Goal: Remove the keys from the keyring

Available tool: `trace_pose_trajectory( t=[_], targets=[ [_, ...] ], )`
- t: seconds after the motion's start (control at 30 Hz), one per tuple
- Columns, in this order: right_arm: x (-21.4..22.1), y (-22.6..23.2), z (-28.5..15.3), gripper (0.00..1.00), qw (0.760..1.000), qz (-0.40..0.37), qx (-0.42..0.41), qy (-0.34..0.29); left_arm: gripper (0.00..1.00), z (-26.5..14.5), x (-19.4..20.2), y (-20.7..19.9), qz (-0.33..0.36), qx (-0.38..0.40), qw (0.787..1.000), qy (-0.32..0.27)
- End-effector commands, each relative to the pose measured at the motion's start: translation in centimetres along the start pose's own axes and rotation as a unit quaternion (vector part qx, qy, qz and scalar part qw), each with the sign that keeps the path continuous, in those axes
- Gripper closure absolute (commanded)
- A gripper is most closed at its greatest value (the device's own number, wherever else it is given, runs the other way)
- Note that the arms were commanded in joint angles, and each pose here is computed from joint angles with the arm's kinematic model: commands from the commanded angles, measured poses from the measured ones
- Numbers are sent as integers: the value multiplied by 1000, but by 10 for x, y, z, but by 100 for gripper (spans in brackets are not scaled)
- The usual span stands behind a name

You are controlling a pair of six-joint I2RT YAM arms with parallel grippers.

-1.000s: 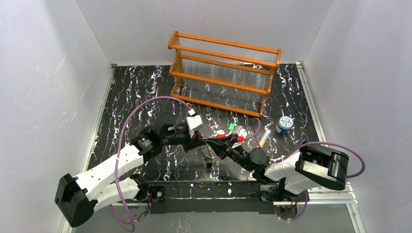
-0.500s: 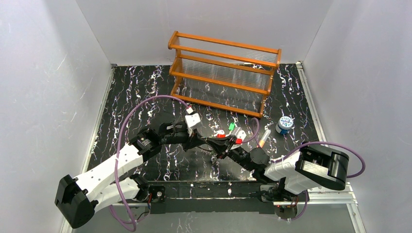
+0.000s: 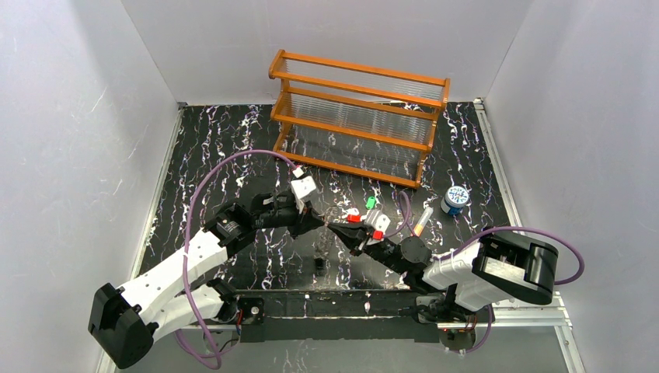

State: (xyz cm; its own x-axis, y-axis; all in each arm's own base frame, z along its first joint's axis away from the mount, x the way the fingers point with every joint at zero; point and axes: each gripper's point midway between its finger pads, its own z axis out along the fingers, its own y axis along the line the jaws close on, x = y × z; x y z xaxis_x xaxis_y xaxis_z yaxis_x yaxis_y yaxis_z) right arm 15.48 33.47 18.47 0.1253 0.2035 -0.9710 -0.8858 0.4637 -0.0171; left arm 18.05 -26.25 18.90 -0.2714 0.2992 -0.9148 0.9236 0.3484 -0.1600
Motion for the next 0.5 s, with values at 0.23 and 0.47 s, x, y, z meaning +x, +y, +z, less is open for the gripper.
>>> trace_pose_trajectory(
  t=[0.23,0.47],
  targets=[
    [-66,11,1,99,990,-21,-67,-121,100,-6,-13,-12,60,42,997,-22],
    [-51,11,-11,68,989,-7,-132,-71,100,-10,-2,-22,122,79,989,-14]
  ],
)
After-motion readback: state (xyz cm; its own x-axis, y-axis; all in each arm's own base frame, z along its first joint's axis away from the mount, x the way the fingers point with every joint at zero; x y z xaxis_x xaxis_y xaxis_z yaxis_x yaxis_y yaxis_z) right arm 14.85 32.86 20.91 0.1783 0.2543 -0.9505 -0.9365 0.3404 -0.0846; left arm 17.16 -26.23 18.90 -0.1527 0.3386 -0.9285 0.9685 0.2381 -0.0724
